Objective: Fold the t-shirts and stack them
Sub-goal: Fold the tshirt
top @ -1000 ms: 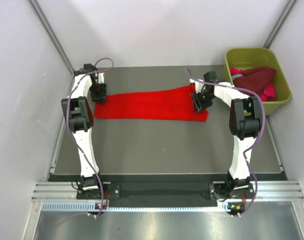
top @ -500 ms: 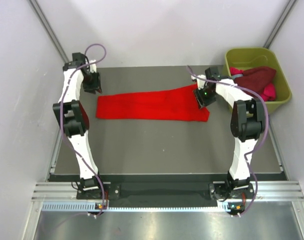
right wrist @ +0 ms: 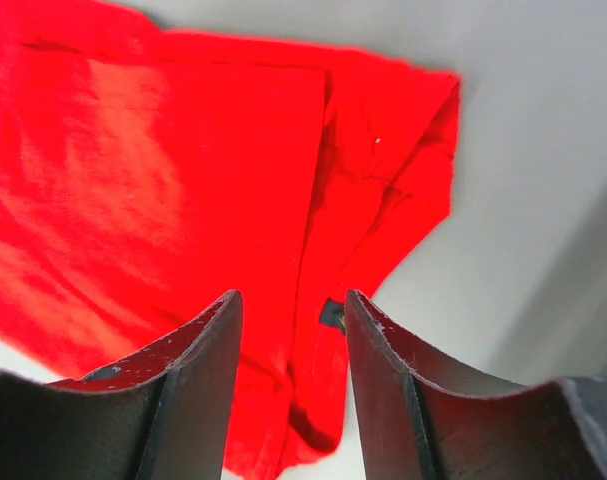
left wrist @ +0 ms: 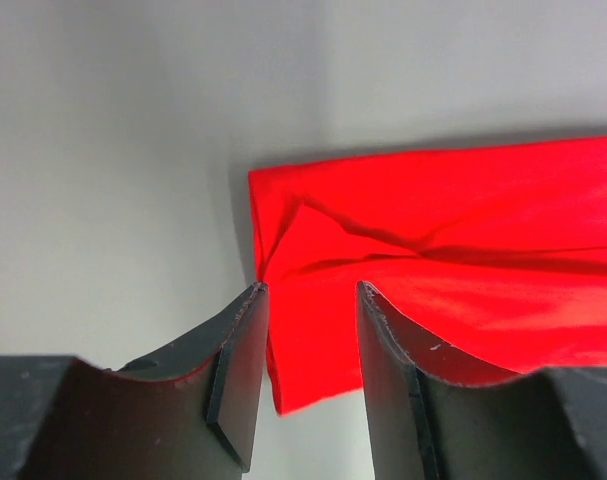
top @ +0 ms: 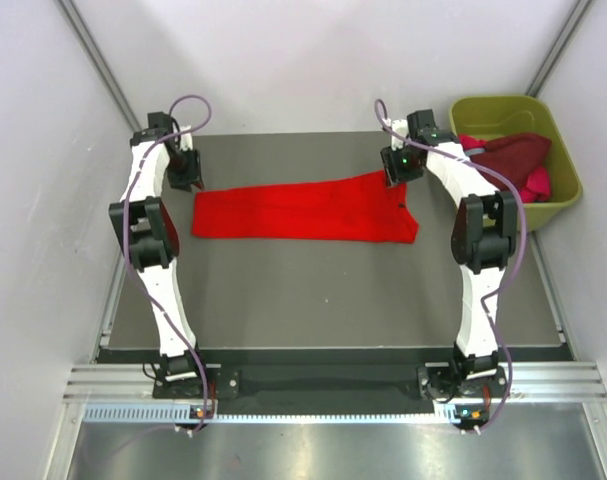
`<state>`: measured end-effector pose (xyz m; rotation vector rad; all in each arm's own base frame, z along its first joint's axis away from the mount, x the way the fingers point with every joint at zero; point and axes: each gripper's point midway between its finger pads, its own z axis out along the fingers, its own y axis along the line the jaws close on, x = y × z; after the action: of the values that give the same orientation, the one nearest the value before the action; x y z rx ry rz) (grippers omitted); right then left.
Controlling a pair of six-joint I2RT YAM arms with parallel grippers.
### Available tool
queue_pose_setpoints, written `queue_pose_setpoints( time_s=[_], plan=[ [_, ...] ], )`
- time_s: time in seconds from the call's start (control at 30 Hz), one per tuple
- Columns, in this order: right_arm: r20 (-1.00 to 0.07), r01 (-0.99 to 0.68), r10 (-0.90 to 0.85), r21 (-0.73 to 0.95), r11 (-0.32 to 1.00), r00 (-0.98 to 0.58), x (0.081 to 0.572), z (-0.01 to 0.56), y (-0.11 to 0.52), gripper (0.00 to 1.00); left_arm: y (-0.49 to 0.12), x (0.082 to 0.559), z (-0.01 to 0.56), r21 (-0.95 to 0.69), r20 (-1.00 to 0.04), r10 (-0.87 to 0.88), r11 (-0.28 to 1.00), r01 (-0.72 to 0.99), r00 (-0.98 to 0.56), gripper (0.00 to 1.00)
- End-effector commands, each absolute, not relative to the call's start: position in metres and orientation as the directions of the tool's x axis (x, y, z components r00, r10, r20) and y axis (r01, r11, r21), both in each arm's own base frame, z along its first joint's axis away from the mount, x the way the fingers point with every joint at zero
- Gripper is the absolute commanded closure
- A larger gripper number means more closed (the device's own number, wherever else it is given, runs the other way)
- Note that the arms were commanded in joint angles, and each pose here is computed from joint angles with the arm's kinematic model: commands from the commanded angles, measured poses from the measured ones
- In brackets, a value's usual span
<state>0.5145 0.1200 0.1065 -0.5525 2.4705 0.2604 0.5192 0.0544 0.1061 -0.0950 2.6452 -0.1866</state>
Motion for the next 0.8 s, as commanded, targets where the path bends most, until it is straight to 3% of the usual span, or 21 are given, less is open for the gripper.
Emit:
queue_pose_setpoints(
  time_s=[0.0,0.4,0.67,0.77],
  plan=[
    [-0.585,-0.405,-0.286,0.08,0.911,-0.759,0.526,0.098,0.119,0.53,0.061,0.518,0.096,-0.152,-0.446,-0.127,0.986,-0.065,-0.886,0.54],
    [-0.474,-0.361,-0.296,0.049,0.931,-0.829,0.506,0.051,0.105,0.53,0.059,0.507,0.055,-0.163,-0.352,-0.138,0.983,-0.084,-0.926,0.56],
    [-0.431,-0.362,-0.282,0.113,0.925,-0.857,0.495,0.034,0.117,0.55,0.064,0.5,0.039,-0.129,-0.315,-0.135,0.987,-0.099,-0.939,0.6],
    [-0.426,-0.363,-0.284,0.115,0.925,-0.859,0.498,0.03,0.119,0.62,0.069,0.498,0.033,-0.103,-0.306,-0.131,0.989,-0.104,-0.943,0.66]
  ],
)
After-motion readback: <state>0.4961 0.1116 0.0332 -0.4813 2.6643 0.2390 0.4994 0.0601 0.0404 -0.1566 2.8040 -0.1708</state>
